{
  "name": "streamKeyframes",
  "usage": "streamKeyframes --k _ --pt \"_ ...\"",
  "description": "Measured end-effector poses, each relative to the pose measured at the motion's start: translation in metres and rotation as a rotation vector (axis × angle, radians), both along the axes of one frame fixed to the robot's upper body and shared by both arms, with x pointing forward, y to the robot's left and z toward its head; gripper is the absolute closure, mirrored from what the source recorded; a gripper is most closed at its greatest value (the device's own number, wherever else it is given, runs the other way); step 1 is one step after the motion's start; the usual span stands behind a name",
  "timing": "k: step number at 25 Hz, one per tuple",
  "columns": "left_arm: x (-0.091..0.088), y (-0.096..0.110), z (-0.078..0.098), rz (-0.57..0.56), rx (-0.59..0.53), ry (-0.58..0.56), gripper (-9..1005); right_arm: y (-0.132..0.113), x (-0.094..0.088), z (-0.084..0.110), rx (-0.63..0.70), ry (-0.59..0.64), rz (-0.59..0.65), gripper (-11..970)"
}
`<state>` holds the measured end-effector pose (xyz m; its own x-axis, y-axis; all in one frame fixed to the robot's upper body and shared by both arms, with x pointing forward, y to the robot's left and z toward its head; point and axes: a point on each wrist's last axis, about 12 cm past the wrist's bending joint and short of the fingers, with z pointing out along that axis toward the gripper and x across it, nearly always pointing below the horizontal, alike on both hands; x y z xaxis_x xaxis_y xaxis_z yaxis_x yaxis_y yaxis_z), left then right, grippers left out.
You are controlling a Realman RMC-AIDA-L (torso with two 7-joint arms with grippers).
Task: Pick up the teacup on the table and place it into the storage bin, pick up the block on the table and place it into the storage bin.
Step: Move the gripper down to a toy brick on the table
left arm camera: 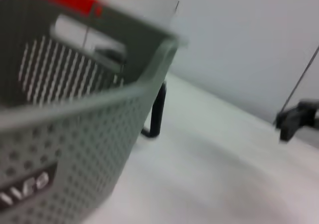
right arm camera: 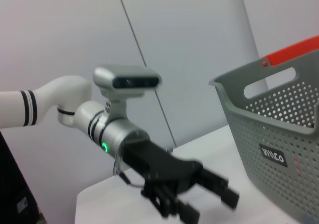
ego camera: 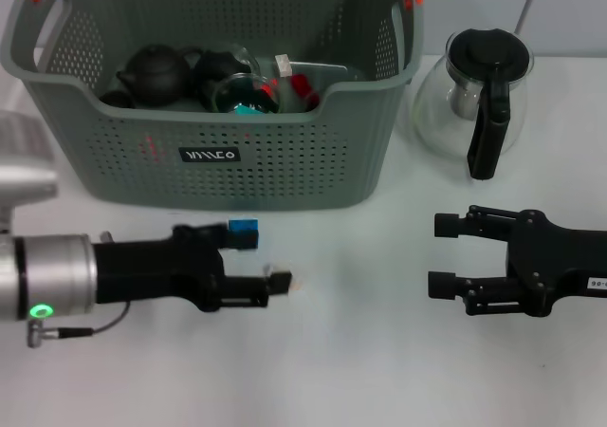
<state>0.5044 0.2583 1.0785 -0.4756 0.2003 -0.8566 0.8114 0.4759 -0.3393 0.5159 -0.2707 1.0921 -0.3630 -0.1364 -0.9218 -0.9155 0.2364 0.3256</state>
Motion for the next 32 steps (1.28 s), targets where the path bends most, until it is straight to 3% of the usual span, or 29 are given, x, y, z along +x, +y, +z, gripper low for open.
streamKeyframes --k 3,9,14,18,24,32 --pt "0.005 -0.010 -0.006 -0.014 0.062 0.054 152 -0.001 0.000 0.000 0.000 0.000 -0.002 45" --pt "0.019 -0.026 -0.004 -0.091 0.142 0.051 153 -0.001 0.000 0.000 -0.004 -0.004 0.000 44" --pt "0.021 -0.045 -0.006 -0.196 0.152 0.082 154 -0.001 0.000 0.000 -0.005 -0.004 -0.001 45" --pt "0.021 -0.053 -0.011 -0.211 0.165 0.092 154 -0.001 0.000 -0.001 -0.005 -0.003 -0.003 45" --pt "0.032 -0.058 -0.012 -0.176 0.199 0.046 156 -0.001 0.000 -0.001 -0.006 -0.005 -0.003 44" --pt "0.033 -0.067 -0.014 -0.227 0.255 -0.015 158 -0.001 0.000 -0.001 -0.008 -0.007 -0.005 44"
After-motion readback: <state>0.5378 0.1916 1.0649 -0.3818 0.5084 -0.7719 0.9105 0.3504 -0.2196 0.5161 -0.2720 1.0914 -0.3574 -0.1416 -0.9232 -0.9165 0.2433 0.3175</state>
